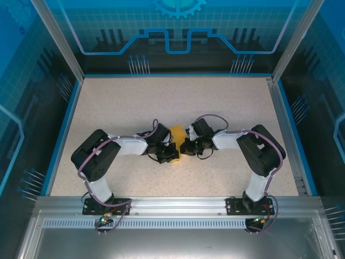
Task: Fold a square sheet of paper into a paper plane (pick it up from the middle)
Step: Third fold the triangle at the center of the table.
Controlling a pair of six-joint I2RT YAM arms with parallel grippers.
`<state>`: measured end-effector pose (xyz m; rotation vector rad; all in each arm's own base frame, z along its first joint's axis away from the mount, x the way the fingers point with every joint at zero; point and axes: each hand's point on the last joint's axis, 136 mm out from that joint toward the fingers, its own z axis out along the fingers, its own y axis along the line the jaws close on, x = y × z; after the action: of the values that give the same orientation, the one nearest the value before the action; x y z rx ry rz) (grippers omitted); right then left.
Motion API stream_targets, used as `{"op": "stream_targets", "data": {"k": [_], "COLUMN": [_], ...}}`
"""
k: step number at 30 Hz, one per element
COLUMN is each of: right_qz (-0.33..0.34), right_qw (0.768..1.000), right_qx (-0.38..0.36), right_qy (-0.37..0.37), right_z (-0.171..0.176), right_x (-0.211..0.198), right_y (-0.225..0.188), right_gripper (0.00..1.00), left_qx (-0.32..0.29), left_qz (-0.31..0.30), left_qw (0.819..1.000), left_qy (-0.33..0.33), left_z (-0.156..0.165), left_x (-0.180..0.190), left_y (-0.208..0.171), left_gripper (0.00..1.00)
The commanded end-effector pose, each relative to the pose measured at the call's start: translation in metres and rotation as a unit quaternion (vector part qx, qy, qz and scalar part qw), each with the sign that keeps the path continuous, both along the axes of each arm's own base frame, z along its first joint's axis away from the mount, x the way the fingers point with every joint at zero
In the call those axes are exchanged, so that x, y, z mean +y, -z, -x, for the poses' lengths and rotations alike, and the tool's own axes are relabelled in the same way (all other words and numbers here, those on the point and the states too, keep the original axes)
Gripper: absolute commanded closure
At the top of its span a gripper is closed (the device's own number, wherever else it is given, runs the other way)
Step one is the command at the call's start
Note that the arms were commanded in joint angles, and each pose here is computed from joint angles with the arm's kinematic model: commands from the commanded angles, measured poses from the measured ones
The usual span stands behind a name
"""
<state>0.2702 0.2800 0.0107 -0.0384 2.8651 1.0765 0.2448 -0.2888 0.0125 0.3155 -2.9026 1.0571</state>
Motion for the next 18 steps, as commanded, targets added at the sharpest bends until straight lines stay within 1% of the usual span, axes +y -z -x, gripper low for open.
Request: {"op": "stream_targets", "data": {"k": [1, 10, 18], "right_qz": [0.043, 0.060, 0.083], "right_qw": [0.998, 0.996, 0.992], "right_qx": [-0.026, -0.035, -0.046], "right_qy": [0.040, 0.058, 0.082], "right_z": [-0.038, -0.069, -0.095], "right_x": [-0.026, -0.045, -0.061], "right_y": [0.013, 0.010, 0.002], "right_gripper": [0.95, 0.94, 0.94], "left_qx": [0.076, 0.089, 0.082], "left_qz": [-0.090, -0.098, -0.093], "left_qw": [0.993, 0.991, 0.992], "left_qy": [0.007, 0.012, 0.017], "left_z": [0.037, 0.042, 0.038], "left_x": [0.033, 0.035, 0.032], "left_y": [0.039, 0.044, 0.040], "left_gripper": [1.00, 1.00, 1.00]}}
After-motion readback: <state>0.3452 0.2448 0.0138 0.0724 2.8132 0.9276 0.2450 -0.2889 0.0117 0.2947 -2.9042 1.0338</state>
